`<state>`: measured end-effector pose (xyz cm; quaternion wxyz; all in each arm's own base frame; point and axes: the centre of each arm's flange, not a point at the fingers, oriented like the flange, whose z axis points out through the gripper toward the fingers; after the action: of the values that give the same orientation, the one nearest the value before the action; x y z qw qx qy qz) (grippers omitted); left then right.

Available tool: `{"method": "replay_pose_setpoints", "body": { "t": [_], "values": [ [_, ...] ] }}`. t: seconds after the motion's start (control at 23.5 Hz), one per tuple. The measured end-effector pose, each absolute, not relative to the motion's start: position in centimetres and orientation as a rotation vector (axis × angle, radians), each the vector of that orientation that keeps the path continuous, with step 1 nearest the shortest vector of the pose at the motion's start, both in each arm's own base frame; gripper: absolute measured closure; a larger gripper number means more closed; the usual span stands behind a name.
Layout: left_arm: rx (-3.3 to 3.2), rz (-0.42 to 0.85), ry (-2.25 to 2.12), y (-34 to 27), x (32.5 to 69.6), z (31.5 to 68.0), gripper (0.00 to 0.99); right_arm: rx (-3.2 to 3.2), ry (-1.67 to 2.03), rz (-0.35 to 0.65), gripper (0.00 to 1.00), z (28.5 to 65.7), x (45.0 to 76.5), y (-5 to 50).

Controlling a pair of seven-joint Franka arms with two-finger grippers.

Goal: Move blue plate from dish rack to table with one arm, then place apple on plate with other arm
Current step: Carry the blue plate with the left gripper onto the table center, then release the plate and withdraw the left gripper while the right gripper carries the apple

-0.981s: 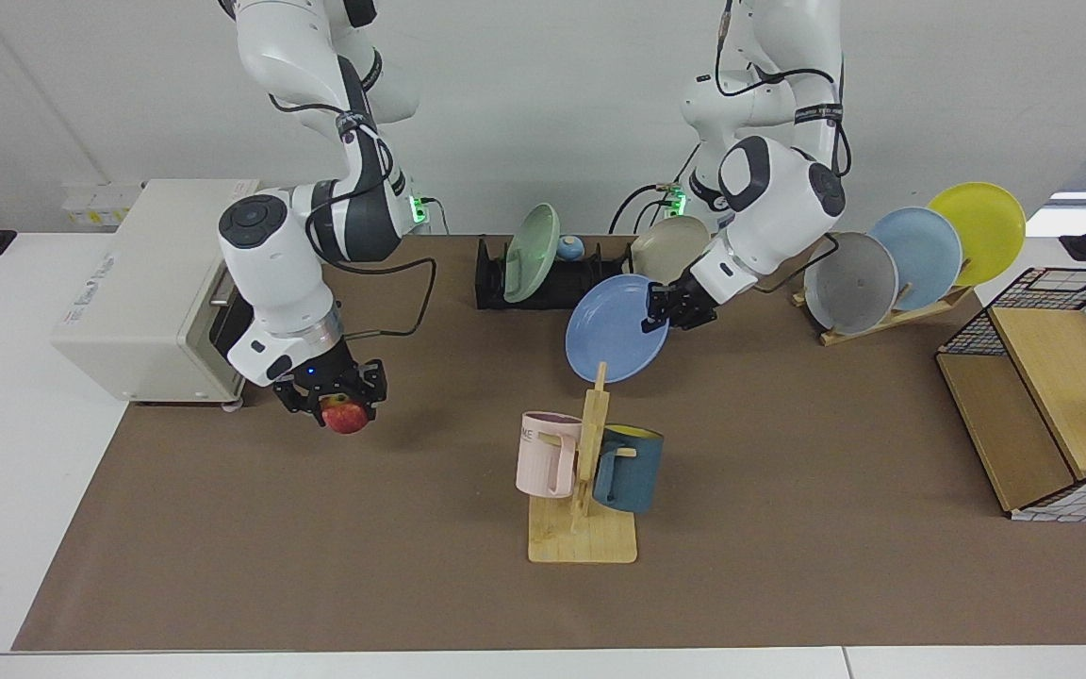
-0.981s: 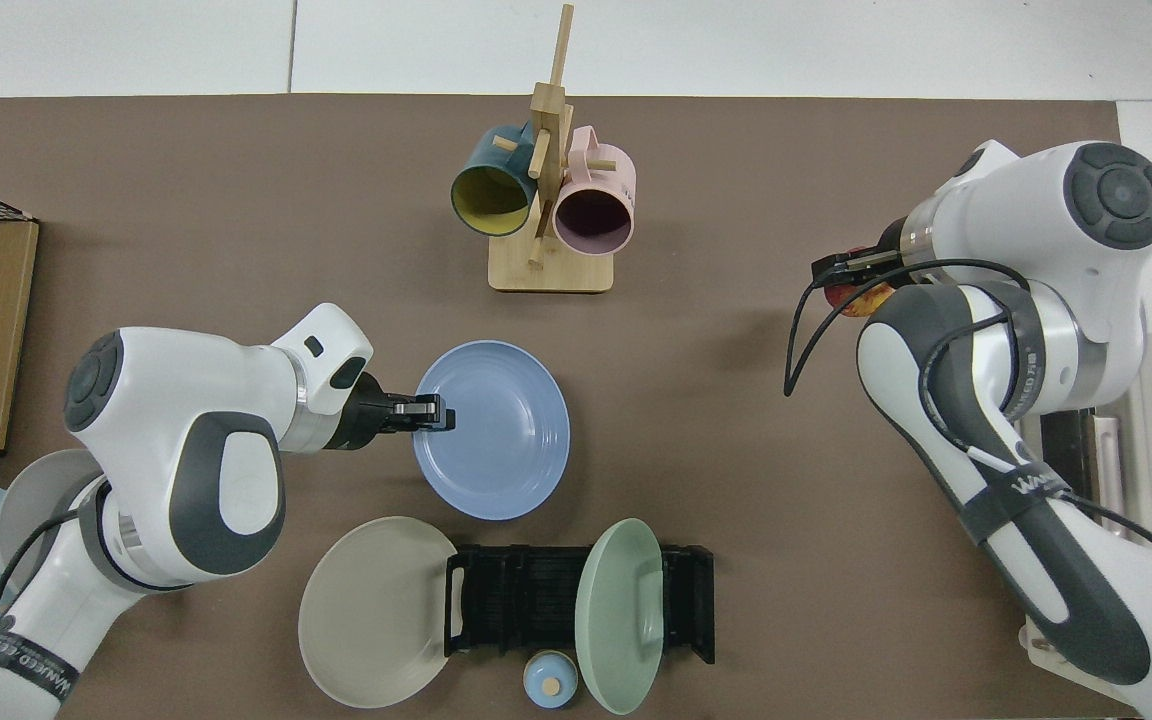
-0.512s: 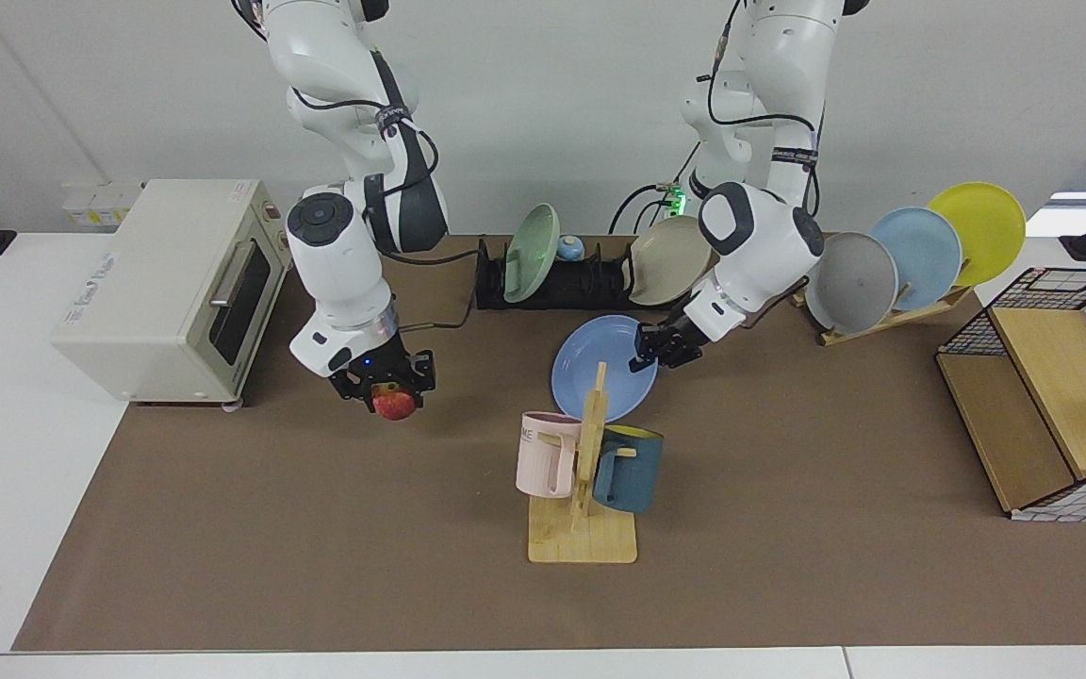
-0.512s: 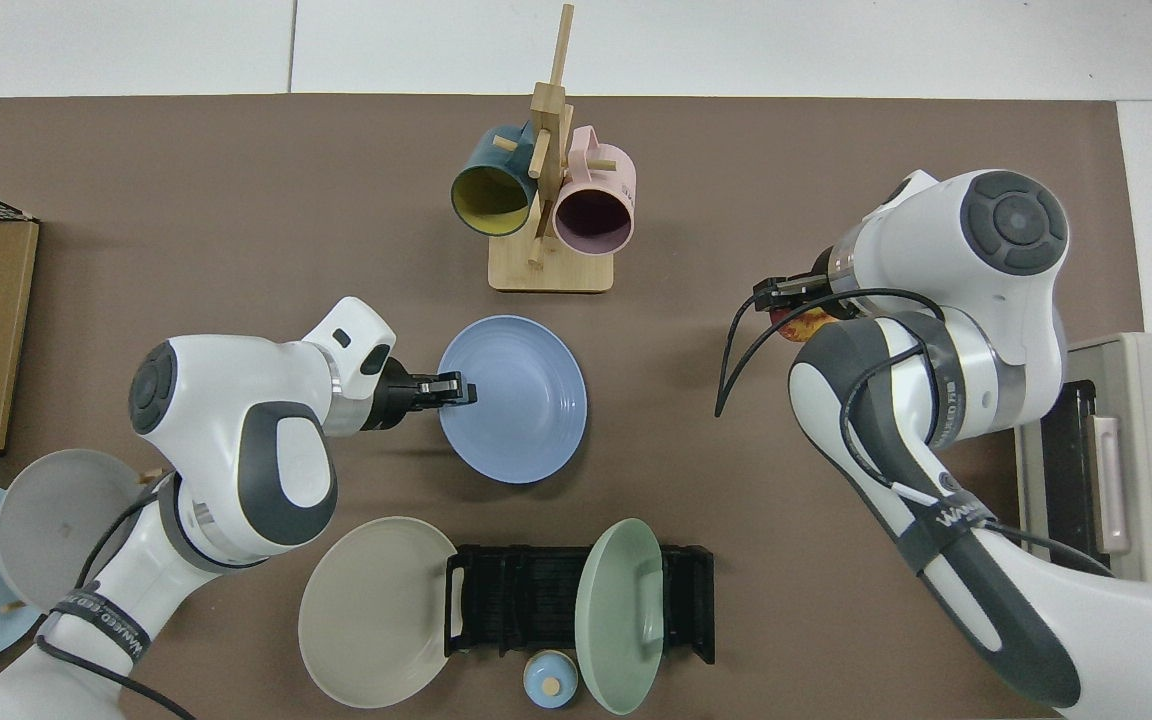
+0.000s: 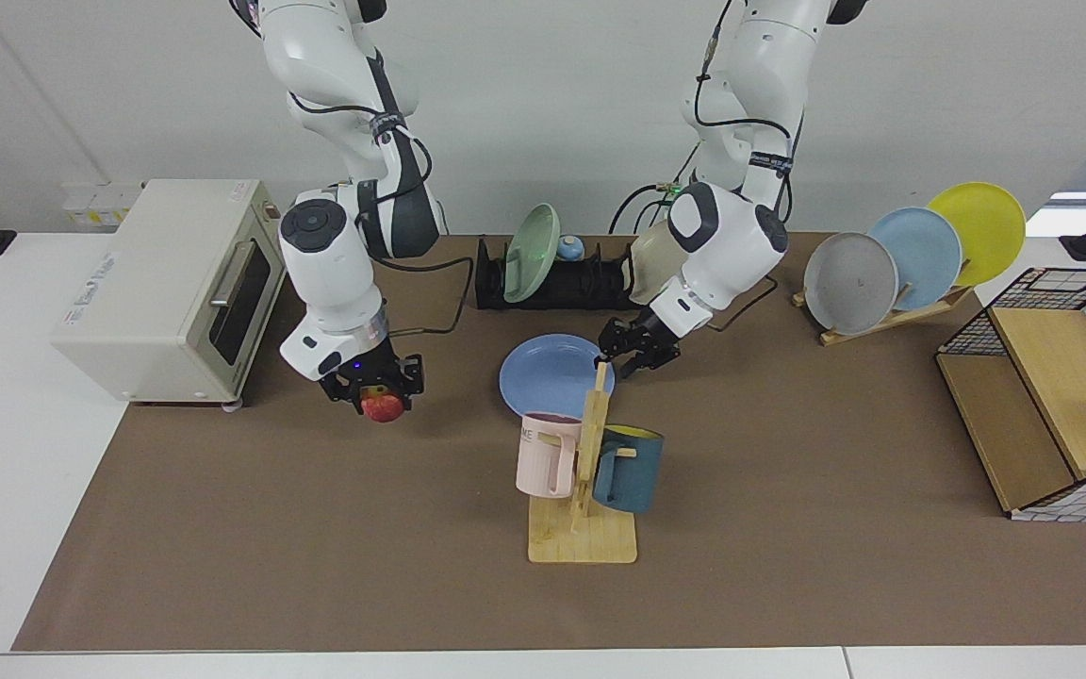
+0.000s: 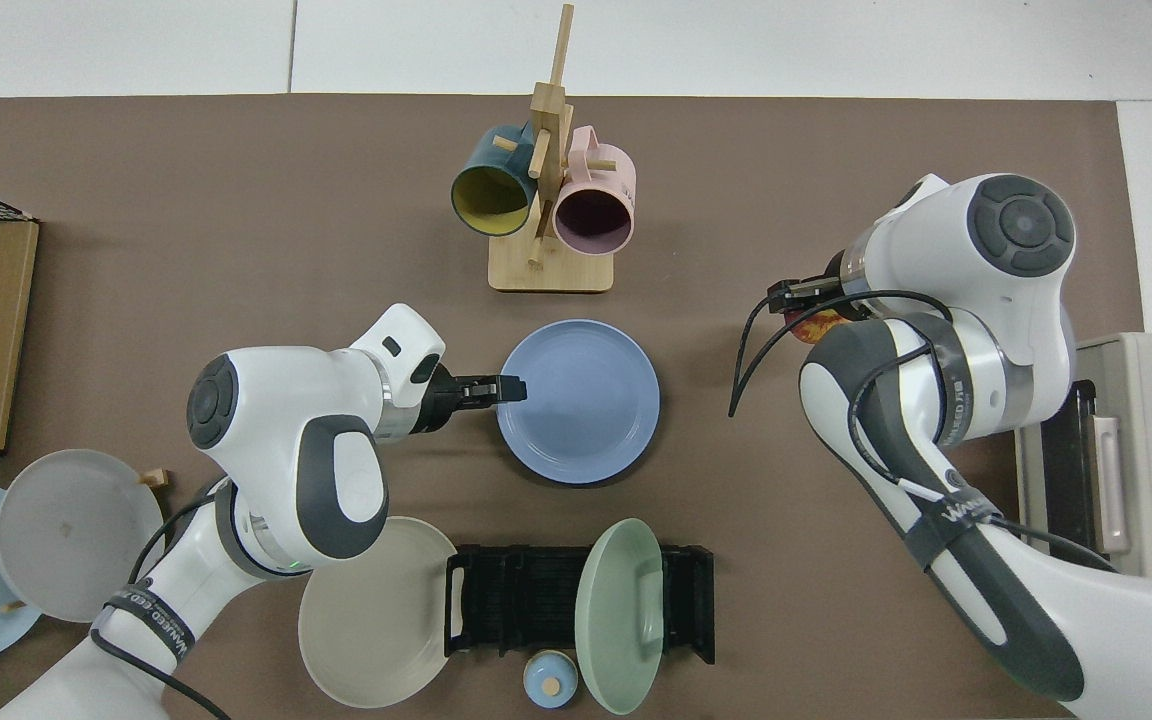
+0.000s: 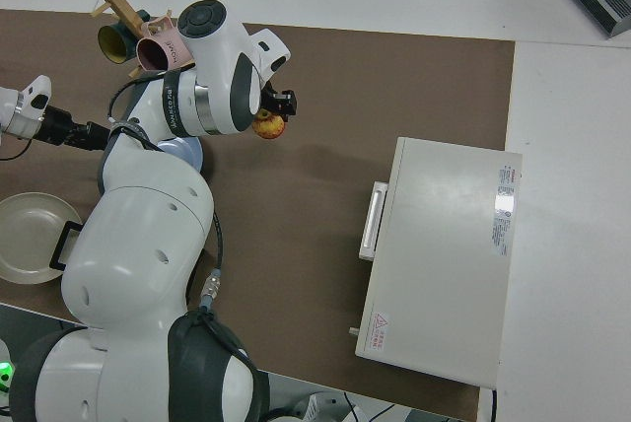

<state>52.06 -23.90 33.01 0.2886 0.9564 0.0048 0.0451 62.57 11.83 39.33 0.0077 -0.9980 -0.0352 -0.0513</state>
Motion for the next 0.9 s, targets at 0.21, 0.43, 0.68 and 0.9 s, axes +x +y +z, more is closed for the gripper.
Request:
{"method": "replay_pose_setpoints", "body": {
  "t": [0.21,0.43,0.68,0.9],
  "values": [
    [2.552,0.122,0.006,-24.0,52.0,33.4,0.361,-3.116,-0.080,-0.158,0.29,39.8,62.1,13.6],
    [2.571,0.072,-0.040,-23.5,51.6,36.0,0.454,-3.102,0.041,-0.140,0.29,41.3,59.6,20.4],
    [2.837,-0.035,-0.151,-19.6,50.5,43.9,0.454,-3.067,0.091,-0.161,0.29,43.5,54.7,30.1],
    [2.984,-0.126,-0.219,-17.0,49.9,50.4,0.441,-3.056,0.048,-0.159,0.29,43.9,52.5,33.5]
  ]
}}
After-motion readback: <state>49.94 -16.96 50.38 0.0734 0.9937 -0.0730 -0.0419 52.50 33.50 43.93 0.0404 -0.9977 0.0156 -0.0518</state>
